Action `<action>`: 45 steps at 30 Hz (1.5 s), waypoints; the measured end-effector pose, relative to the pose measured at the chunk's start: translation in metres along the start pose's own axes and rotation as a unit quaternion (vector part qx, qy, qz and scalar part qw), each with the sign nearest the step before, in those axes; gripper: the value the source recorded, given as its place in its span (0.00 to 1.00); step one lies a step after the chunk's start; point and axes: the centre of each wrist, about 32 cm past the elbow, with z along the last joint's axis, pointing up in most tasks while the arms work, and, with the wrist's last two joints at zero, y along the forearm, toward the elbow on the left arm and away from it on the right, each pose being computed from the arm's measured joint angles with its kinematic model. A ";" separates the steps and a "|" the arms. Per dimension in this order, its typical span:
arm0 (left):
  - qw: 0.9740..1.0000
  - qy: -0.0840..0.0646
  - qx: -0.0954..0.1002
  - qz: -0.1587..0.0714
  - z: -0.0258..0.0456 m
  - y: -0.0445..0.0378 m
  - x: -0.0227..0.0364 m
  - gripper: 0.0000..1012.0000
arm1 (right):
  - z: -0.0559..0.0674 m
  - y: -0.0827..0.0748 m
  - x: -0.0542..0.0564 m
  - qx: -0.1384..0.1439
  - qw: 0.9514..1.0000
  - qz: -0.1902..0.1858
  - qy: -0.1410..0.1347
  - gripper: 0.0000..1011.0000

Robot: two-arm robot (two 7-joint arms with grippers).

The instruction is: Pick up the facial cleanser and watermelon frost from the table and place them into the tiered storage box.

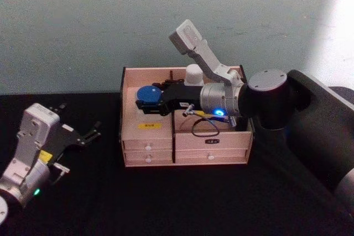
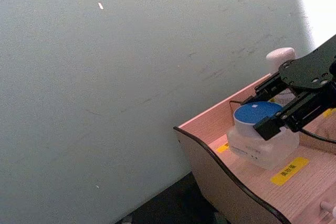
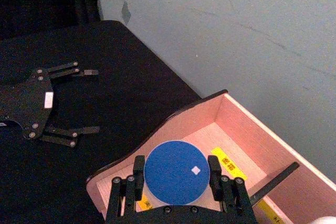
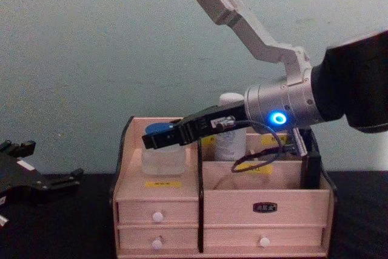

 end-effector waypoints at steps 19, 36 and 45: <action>1.000 0.000 0.000 0.000 0.0000 0.0000 0.0000 0.99 | -0.001 0.003 -0.001 -0.006 1.000 0.000 -0.001 0.71; 1.000 0.000 0.000 0.000 0.0000 0.0000 0.0000 0.99 | -0.001 0.002 -0.001 -0.006 1.000 0.000 0.000 0.99; 1.000 0.000 0.000 0.000 0.0000 0.0000 0.0000 0.99 | -0.001 0.002 -0.001 -0.006 1.000 0.000 0.000 0.99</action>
